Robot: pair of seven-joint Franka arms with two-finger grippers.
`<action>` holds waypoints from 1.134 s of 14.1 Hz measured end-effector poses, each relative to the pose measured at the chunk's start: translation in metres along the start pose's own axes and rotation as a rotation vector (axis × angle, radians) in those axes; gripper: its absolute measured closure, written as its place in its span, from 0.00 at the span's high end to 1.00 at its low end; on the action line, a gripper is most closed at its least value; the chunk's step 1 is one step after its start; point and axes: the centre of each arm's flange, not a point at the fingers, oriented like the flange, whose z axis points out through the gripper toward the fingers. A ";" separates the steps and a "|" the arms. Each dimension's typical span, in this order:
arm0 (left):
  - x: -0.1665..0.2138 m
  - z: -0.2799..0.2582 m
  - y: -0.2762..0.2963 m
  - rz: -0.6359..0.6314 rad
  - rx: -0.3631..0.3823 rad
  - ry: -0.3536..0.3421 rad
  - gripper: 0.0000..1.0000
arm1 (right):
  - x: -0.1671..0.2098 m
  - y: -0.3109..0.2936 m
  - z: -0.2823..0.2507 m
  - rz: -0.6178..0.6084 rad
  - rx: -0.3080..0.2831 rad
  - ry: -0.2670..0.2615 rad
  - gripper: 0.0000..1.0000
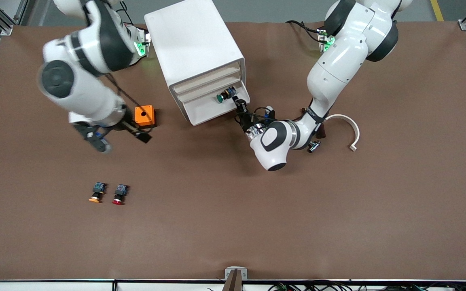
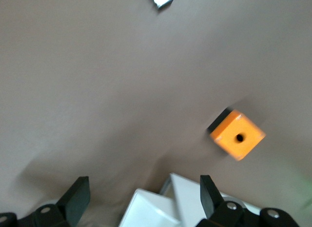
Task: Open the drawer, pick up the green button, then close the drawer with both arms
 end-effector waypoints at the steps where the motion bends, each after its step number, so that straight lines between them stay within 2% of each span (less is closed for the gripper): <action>1: 0.003 -0.009 0.002 -0.003 0.002 -0.019 0.07 | -0.022 -0.009 0.008 0.030 0.012 0.008 1.00; 5: 0.014 -0.043 0.009 -0.011 0.001 -0.082 0.07 | -0.102 -0.042 0.039 0.134 0.052 0.026 1.00; 8: 0.023 -0.066 0.015 -0.019 -0.001 -0.125 0.07 | -0.151 -0.055 0.072 0.137 0.023 0.029 1.00; 11: 0.026 -0.079 0.017 -0.020 -0.011 -0.148 0.08 | -0.184 -0.064 0.098 0.147 0.006 0.031 1.00; 12: 0.027 -0.083 0.018 -0.013 -0.021 -0.154 0.12 | -0.194 -0.068 0.104 0.151 0.012 0.031 1.00; 16: 0.029 -0.091 0.022 0.119 -0.058 -0.169 0.54 | -0.224 -0.084 0.126 0.157 0.061 0.031 1.00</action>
